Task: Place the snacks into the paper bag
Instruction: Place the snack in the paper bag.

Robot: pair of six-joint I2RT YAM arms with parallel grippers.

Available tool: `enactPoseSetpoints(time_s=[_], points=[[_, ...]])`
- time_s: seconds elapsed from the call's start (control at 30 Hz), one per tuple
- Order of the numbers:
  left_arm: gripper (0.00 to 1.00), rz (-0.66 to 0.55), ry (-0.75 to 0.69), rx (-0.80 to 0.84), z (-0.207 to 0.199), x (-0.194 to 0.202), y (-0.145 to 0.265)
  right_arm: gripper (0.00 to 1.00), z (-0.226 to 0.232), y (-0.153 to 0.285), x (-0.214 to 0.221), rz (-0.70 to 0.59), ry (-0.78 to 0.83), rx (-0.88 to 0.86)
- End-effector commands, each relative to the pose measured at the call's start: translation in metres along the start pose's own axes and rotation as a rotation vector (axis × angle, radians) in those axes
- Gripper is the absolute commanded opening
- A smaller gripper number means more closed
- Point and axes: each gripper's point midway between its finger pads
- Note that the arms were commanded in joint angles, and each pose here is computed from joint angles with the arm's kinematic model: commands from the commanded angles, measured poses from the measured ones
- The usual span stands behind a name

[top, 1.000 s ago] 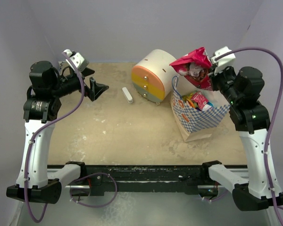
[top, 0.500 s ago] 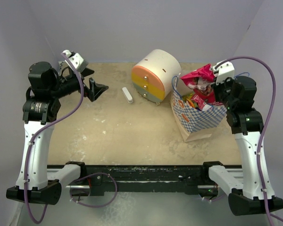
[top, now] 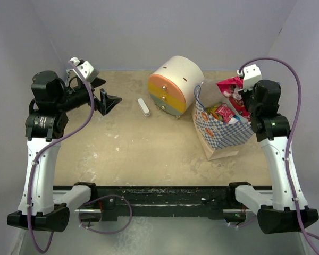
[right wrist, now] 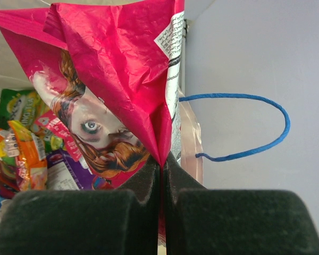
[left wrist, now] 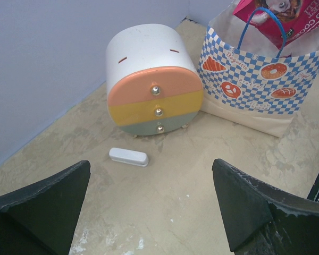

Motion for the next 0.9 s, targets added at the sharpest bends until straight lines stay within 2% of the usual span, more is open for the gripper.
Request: enactPoseSetpoints(time_s=[0.0,0.3,0.53,0.67,0.87], points=[[0.99,-0.034,-0.046,0.007,-0.004,-0.01,0.006,0.0,-0.025,-0.005,-0.011,0.001,0.017,0.098],[0.99,-0.024,-0.044,0.006,-0.003,-0.005,0.005,0.0,-0.007,-0.029,0.011,0.113,0.058,0.1],[0.99,-0.024,-0.036,0.007,-0.001,-0.005,0.004,0.0,0.044,-0.031,0.003,0.038,0.012,-0.14],[0.99,-0.022,-0.034,0.006,-0.001,-0.004,0.004,0.11,0.066,-0.025,0.0,-0.009,-0.003,-0.254],[0.99,-0.023,-0.031,0.012,-0.001,-0.003,0.004,0.19,0.106,-0.014,-0.011,-0.095,-0.039,-0.468]])
Point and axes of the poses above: each gripper's point midway between its finger pads, its own y axis back along the fingers, its own z axis along the line the jaws close on, x = y × z, and after that the axes turned 12 degrees about y, right-handed
